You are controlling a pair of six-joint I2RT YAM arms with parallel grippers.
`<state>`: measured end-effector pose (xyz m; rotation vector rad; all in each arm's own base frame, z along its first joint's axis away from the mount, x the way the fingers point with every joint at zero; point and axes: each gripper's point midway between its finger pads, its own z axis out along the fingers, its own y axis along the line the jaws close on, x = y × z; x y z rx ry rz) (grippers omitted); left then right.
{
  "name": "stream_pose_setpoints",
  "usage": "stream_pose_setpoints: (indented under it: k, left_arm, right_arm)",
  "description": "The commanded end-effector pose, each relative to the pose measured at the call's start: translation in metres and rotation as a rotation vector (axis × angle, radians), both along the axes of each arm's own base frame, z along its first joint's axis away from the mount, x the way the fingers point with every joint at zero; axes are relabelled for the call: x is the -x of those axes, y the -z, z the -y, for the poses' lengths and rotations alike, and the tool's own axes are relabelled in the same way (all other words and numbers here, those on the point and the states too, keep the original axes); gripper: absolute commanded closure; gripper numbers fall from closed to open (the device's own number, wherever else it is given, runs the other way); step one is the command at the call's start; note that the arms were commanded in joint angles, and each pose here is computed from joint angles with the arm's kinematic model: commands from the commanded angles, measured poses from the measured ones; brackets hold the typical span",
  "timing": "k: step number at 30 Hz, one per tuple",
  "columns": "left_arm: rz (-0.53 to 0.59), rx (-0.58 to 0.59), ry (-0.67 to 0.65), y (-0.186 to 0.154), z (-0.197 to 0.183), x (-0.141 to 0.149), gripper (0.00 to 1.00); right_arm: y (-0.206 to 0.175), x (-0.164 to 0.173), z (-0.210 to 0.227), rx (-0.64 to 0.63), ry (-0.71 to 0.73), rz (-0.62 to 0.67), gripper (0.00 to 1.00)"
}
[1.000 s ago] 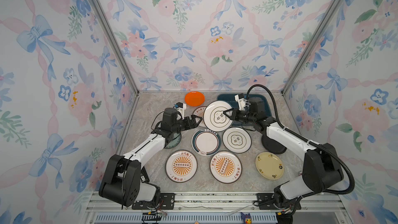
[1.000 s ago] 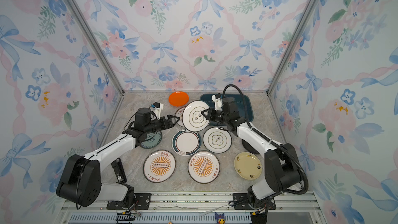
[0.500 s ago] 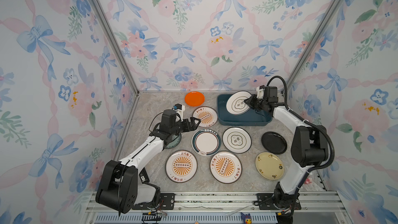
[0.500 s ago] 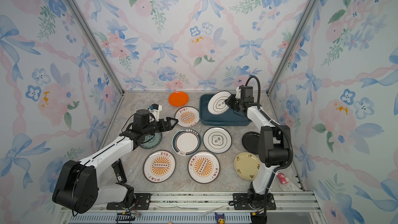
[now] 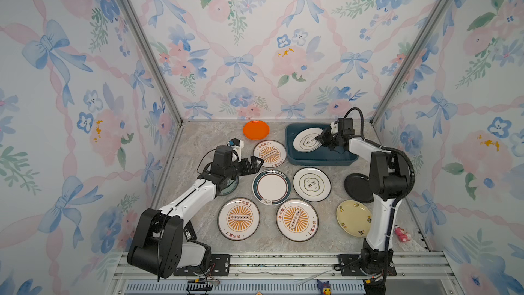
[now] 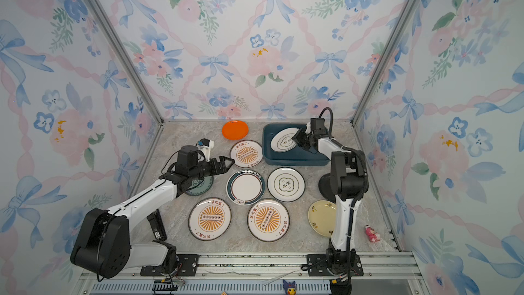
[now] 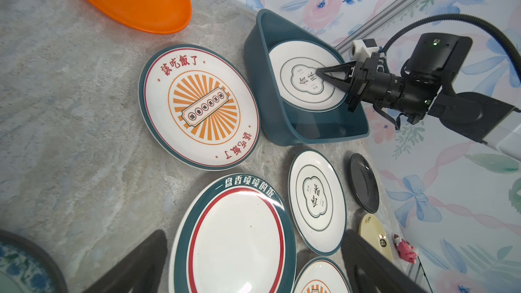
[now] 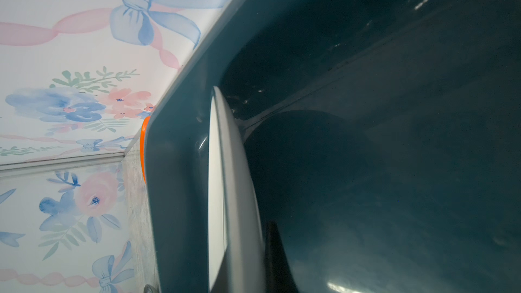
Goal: Place the plates into the plastic bin on the countertop
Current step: Place the plate in the plastic bin.
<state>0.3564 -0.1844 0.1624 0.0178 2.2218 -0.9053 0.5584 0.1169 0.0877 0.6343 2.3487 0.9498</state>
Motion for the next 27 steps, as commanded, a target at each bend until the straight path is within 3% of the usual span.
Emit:
stream_pose_setpoints:
  k: [1,9,18,27]
  left_arm:
    - [-0.020,-0.034,0.010,0.013,-0.001,0.002,0.02]
    - [-0.029,-0.034,0.015,0.016,0.000,0.001,0.02]
    - [-0.040,-0.039,0.020,0.020,0.001,0.000,0.02]
    - [-0.074,-0.080,0.007,0.034,-0.003,0.000,0.02]
  right_arm:
    - [-0.005,-0.013,-0.004,-0.050,0.002,0.029,1.00]
    - [0.023,-0.016,-0.004,-0.108,0.020,-0.017,0.97]
    - [0.039,-0.012,-0.003,-0.075,0.007,-0.063,0.58]
    - [0.047,0.006,0.015,0.154,-0.032,-0.163,0.44]
